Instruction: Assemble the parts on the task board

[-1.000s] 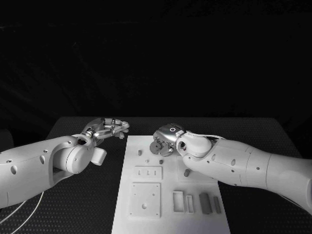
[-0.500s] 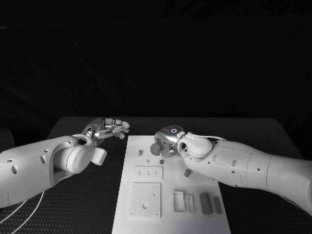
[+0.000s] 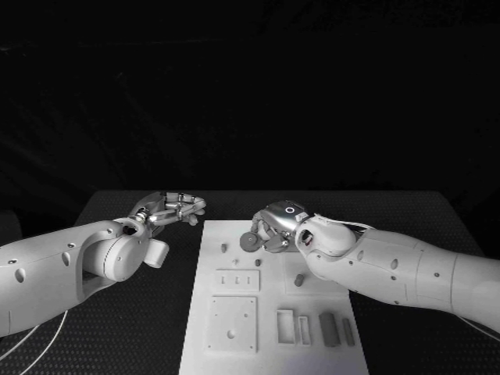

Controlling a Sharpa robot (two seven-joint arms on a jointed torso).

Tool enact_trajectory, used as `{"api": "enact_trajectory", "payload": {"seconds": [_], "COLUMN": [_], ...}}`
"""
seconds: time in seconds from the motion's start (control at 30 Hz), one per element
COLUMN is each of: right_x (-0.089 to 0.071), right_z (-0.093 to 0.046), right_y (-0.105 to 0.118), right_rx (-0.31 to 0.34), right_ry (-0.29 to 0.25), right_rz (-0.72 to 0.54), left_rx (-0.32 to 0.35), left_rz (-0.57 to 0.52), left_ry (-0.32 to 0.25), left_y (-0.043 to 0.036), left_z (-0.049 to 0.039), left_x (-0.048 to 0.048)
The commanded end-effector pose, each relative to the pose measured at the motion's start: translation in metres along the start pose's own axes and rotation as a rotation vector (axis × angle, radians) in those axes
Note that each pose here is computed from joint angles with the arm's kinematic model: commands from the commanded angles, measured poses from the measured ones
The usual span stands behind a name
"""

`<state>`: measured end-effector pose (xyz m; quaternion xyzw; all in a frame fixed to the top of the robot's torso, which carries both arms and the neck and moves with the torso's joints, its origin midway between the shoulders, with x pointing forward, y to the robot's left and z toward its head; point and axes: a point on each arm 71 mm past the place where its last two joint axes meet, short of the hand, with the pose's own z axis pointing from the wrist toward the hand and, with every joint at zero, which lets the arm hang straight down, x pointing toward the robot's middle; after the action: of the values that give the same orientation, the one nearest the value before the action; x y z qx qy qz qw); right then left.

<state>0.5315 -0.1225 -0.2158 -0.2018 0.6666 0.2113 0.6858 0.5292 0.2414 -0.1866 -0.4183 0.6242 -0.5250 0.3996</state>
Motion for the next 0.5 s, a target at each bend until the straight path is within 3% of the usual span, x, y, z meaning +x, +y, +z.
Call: {"api": "enact_trajectory", "payload": {"seconds": [0.03, 0.13, 0.23, 0.5], "right_x": [-0.021, -0.036, -0.044, -0.046], "right_z": [-0.006, -0.015, -0.023, -0.053], "right_y": [-0.007, -0.021, -0.035, -0.083], "right_rx": [-0.022, -0.014, -0.003, 0.036], "right_ry": [-0.092, -0.109, -0.085, -0.009], "right_rz": [0.127, 0.191, 0.265, 0.42], "left_rx": [0.012, 0.014, 0.014, 0.016], "left_rz": [-0.006, -0.005, -0.004, 0.001], "left_ry": [0.005, 0.003, 0.001, -0.004], "left_y": [-0.0016, -0.0016, -0.0013, 0.0003], "left_z": [-0.0002, 0.0005, 0.002, 0.0066], "left_x": [-0.0007, -0.0026, -0.0045, -0.0082]}}
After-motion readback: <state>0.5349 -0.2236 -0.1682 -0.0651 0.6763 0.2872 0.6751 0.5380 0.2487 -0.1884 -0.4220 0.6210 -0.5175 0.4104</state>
